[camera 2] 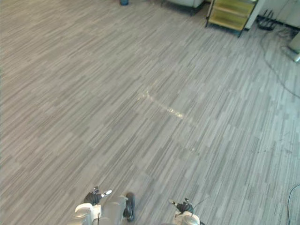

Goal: Pick up cushions and gather them together orderly.

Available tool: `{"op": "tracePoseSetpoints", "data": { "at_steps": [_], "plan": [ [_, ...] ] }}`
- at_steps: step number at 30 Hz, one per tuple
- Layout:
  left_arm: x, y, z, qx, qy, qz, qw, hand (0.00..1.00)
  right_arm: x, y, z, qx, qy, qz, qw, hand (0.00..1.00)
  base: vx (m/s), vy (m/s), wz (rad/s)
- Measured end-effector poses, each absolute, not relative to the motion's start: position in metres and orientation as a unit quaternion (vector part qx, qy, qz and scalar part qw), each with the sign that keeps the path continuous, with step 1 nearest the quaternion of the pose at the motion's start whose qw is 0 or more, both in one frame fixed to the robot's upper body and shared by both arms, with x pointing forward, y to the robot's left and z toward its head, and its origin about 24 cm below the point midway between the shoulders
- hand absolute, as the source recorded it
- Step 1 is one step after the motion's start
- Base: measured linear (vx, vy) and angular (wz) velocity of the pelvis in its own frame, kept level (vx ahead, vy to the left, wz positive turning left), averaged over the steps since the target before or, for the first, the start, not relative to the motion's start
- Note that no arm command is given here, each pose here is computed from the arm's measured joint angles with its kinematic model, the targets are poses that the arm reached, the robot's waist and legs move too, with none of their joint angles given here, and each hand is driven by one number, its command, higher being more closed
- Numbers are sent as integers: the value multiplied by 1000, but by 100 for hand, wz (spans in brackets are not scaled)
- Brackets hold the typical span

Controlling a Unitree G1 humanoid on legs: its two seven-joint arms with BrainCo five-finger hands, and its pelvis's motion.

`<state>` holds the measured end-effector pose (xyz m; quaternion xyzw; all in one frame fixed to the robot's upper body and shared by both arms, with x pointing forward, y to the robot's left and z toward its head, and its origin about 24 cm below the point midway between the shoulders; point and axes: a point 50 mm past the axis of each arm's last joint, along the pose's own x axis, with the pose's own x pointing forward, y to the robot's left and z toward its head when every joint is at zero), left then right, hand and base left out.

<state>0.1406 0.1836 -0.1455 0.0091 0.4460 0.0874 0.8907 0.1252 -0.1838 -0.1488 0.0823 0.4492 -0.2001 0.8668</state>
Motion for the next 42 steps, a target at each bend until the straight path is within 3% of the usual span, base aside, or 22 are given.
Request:
{"op": "tracePoseSetpoints", "data": {
  "at_steps": [5, 13, 18, 23, 27, 34, 42],
  "plan": [
    [143, 176, -147, 5, 455, 78, 887, 0, 128, -192, -146, 73, 436, -205, 873, 0, 506, -23, -11],
    [135, 167, -152, -32, 467, 100, 878, 0, 120, -211, -149, 77, 454, -236, 856, 0, 704, -158, 15],
    [148, 173, -141, -30, 428, 109, 897, 0, 122, -194, -151, 104, 456, -228, 854, 0, 675, -17, -39],
    [150, 173, -140, -32, 419, 110, 901, 0, 120, -193, -152, 107, 461, -231, 850, 0, 514, 202, -57],
    [154, 183, -139, -17, 421, 113, 900, 0, 113, -172, -157, 124, 478, -214, 843, 0, 820, 352, -37],
    [148, 164, -146, 6, 449, 59, 891, 0, 120, -183, -152, 100, 459, -213, 857, 0, 435, 74, -10],
    [136, 161, -153, -2, 473, 63, 879, 0, 108, -212, -155, 100, 473, -266, 834, 0, 489, -188, -2]
  ]
}}
